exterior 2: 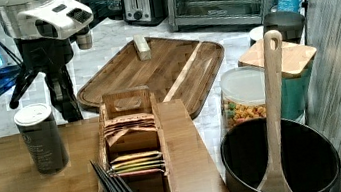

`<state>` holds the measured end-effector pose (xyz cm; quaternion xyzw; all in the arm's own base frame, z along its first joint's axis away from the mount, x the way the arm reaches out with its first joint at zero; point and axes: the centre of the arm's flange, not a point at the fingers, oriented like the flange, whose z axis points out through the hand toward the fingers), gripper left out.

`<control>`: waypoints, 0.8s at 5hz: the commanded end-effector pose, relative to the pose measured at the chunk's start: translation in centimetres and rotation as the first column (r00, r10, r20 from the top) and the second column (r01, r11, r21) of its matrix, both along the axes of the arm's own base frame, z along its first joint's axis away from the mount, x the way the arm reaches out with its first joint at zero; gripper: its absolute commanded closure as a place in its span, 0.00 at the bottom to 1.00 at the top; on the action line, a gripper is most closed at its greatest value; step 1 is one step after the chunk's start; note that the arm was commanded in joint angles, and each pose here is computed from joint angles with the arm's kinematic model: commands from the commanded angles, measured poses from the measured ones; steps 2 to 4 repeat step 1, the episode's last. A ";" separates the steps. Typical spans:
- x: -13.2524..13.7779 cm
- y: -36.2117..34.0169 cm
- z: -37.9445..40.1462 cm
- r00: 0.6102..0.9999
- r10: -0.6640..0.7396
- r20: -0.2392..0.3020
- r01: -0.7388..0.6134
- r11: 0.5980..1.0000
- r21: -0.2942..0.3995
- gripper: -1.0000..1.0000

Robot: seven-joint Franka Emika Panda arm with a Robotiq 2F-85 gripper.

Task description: Close the drawer.

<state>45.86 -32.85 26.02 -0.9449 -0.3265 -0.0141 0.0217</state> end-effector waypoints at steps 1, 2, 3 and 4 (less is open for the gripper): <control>4.4 -5.3 9.9 0.964 0.047 0.261 0.004 0.982 -0.190 1.00; 4.4 -5.3 9.9 0.964 0.047 0.261 0.004 0.982 -0.190 1.00; 4.4 -5.3 9.9 0.964 0.047 0.261 0.004 0.982 -0.190 1.00; 4.4 -5.3 9.9 0.964 0.047 0.261 0.004 0.982 -0.190 1.00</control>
